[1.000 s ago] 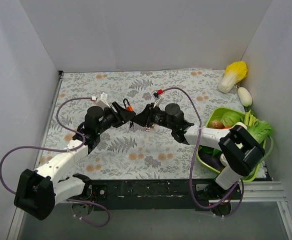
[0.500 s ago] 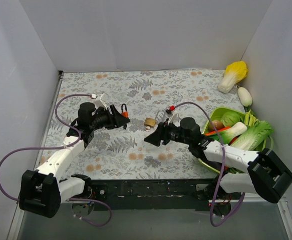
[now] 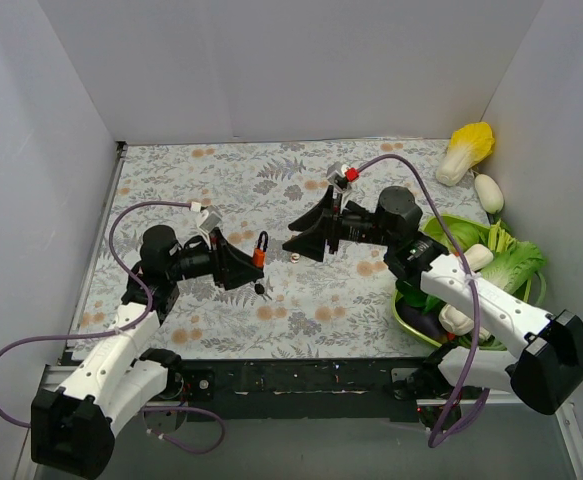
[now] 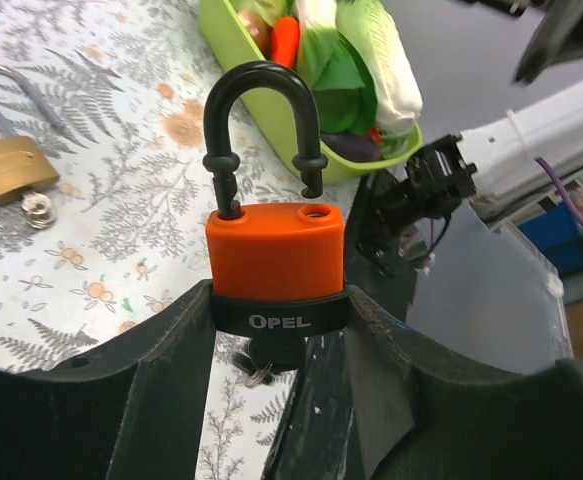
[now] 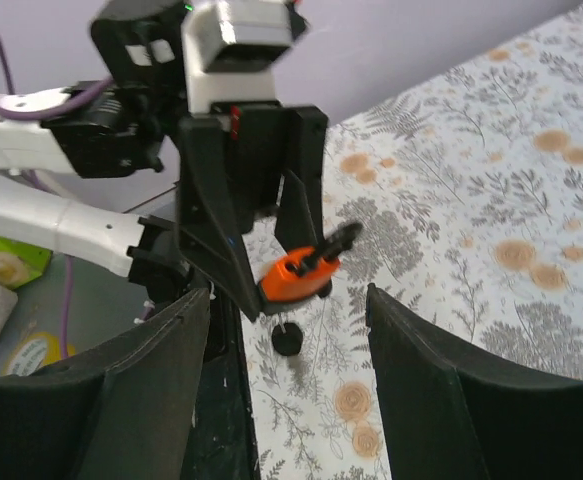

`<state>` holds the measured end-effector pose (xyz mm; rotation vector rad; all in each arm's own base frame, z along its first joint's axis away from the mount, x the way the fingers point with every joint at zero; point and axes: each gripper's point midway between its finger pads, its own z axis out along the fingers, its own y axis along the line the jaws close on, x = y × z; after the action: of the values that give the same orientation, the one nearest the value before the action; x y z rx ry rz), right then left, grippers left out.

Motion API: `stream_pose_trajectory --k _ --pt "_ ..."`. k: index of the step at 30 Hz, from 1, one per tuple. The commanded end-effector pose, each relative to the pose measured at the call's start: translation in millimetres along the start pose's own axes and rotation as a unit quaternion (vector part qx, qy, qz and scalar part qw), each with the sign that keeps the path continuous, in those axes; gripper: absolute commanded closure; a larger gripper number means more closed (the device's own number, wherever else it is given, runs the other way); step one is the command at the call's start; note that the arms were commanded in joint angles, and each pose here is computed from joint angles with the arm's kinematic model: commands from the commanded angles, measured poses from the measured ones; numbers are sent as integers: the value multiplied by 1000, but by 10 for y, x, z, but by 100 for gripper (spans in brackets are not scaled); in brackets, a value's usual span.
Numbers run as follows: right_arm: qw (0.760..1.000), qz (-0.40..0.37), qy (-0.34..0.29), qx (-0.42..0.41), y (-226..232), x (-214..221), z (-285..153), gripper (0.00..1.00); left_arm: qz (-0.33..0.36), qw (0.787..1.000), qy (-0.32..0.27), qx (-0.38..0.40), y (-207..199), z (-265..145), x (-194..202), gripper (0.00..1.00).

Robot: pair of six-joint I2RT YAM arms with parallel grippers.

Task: Unlock with the key

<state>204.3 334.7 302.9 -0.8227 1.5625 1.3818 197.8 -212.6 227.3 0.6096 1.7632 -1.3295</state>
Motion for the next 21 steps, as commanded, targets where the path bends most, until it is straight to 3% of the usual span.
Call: stream_pose_trajectory --k 1,5,11,14,17,21 --pt "997 -47 8 -65 313 -193 70 30 30 998 5 58 -197 -23 12 100" --pt "998 -60 19 -32 221 -121 193 30 39 997 6 64 -231 -40 16 100" --pt "994 -87 7 -72 343 -268 352 30 23 995 17 94 -311 -32 71 100" --pt "997 -72 15 -26 203 -263 411 30 34 997 9 72 -256 -30 42 100" --pt "996 -56 10 71 -99 -256 441 32 40 998 -3 45 -180 -25 7 100" --pt "995 -39 26 91 -144 -93 502 33 40 999 -14 18 -98 -19 -35 100"
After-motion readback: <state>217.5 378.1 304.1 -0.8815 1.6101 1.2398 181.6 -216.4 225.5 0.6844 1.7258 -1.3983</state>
